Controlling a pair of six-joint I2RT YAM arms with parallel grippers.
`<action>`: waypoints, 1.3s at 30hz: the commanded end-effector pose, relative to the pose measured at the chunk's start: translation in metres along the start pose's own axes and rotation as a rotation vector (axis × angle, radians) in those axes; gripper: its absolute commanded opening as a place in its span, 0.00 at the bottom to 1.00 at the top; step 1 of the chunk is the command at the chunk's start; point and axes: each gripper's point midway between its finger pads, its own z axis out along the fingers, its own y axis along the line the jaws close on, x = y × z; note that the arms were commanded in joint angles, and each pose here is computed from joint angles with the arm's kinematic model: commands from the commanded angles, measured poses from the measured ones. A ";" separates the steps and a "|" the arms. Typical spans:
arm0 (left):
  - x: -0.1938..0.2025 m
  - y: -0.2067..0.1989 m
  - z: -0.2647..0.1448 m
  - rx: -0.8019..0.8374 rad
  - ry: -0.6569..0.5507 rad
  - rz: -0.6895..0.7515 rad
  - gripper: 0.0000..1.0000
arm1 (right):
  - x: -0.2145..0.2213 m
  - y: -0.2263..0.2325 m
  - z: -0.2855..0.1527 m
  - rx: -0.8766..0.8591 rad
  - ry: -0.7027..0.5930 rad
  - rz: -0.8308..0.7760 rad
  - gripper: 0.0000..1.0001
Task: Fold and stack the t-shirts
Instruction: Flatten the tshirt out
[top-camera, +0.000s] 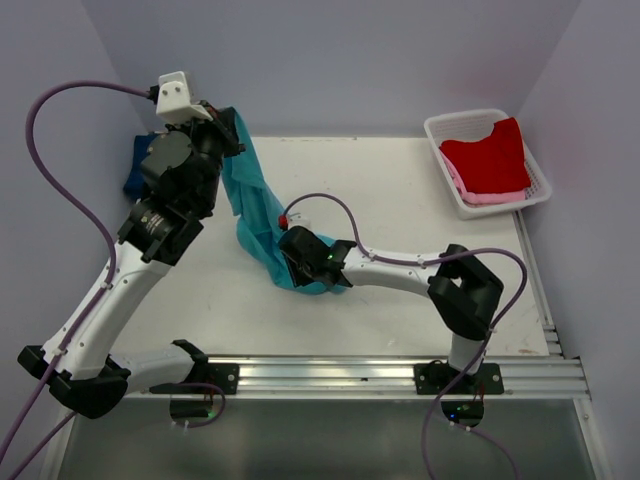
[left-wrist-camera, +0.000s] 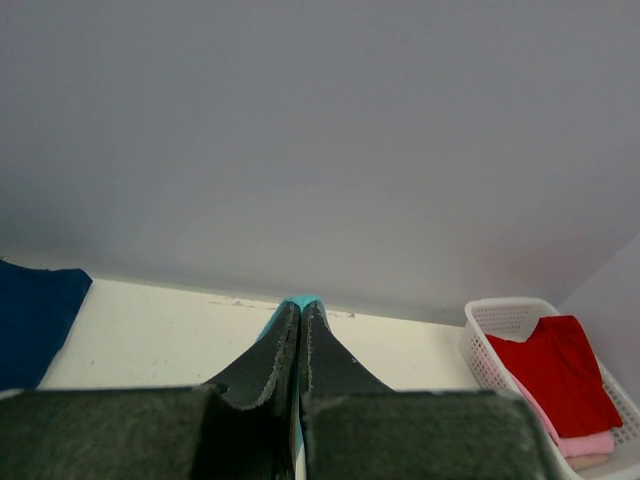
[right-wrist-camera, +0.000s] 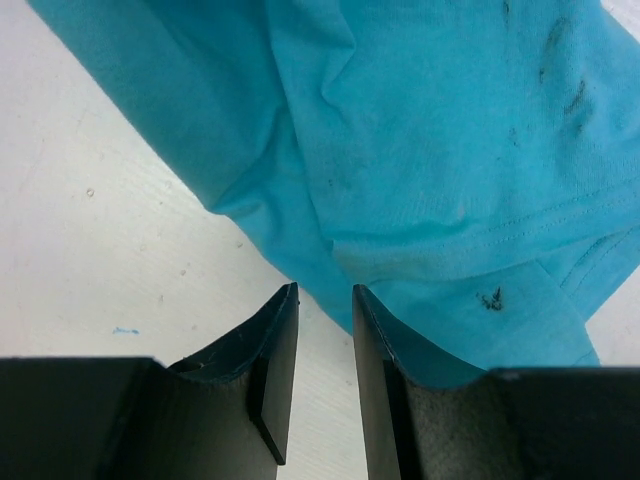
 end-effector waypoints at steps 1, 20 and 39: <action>-0.027 -0.002 -0.006 0.015 -0.078 -0.066 0.00 | -0.006 0.000 0.008 0.028 -0.012 -0.013 0.33; -0.031 0.000 -0.011 0.014 -0.085 -0.067 0.00 | 0.013 -0.006 0.039 0.080 0.040 -0.042 0.23; -0.027 0.000 -0.010 0.019 -0.077 -0.057 0.00 | -0.024 -0.011 -0.014 0.067 -0.077 -0.010 0.00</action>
